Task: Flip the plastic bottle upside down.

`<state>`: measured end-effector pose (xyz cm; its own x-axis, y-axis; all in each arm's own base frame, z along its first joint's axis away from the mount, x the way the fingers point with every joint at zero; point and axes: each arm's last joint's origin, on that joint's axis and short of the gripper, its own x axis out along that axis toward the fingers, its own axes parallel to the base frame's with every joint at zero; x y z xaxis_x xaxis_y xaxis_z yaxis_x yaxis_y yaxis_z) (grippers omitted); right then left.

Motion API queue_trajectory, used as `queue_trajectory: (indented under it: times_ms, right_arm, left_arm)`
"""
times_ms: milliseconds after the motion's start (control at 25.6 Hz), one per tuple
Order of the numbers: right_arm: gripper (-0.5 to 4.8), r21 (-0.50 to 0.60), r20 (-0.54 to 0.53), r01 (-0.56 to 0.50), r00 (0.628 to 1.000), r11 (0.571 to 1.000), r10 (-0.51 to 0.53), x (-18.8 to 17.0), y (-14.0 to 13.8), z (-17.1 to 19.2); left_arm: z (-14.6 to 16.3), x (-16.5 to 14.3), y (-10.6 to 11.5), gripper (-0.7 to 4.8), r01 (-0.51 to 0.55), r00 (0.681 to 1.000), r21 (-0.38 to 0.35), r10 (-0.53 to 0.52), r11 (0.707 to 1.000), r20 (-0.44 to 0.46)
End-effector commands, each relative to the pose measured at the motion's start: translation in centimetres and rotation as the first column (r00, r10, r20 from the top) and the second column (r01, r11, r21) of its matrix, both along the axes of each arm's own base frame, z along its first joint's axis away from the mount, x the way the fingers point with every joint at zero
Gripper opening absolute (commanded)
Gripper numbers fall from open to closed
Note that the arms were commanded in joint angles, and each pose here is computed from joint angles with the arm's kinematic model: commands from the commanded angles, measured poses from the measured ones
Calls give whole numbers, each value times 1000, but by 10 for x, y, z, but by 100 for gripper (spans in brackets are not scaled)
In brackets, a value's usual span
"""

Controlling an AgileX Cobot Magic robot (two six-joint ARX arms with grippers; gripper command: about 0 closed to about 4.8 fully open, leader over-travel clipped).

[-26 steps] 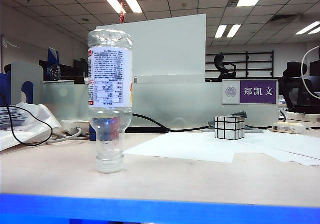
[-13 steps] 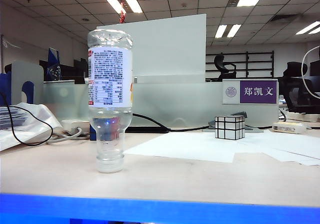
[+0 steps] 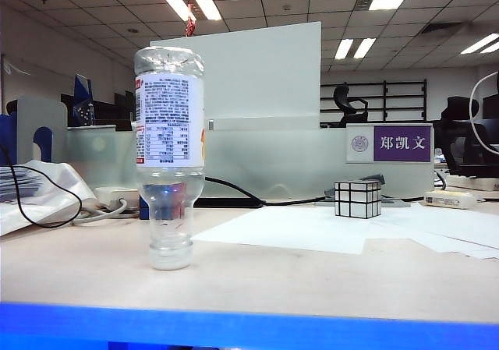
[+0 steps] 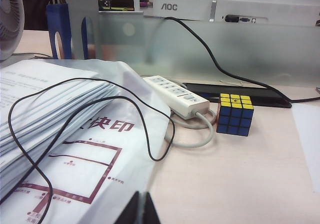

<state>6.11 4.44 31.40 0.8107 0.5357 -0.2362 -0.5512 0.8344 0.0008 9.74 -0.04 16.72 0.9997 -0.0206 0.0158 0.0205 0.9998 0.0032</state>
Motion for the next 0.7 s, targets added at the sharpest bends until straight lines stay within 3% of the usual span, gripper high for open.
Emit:
queue_trajectory:
  times_ms: [39, 704]
  right_arm:
    - [-8, 12, 12, 1, 1000, 1000, -1, 0, 0, 2]
    - [-8, 12, 12, 1, 1000, 1000, -1, 0, 0, 2]
  left_arm:
    - [2, 0, 0, -2, 2, 1000, 1, -2, 1000, 16]
    - [3, 0, 0, -1, 4, 1000, -41, -3, 999, 30]
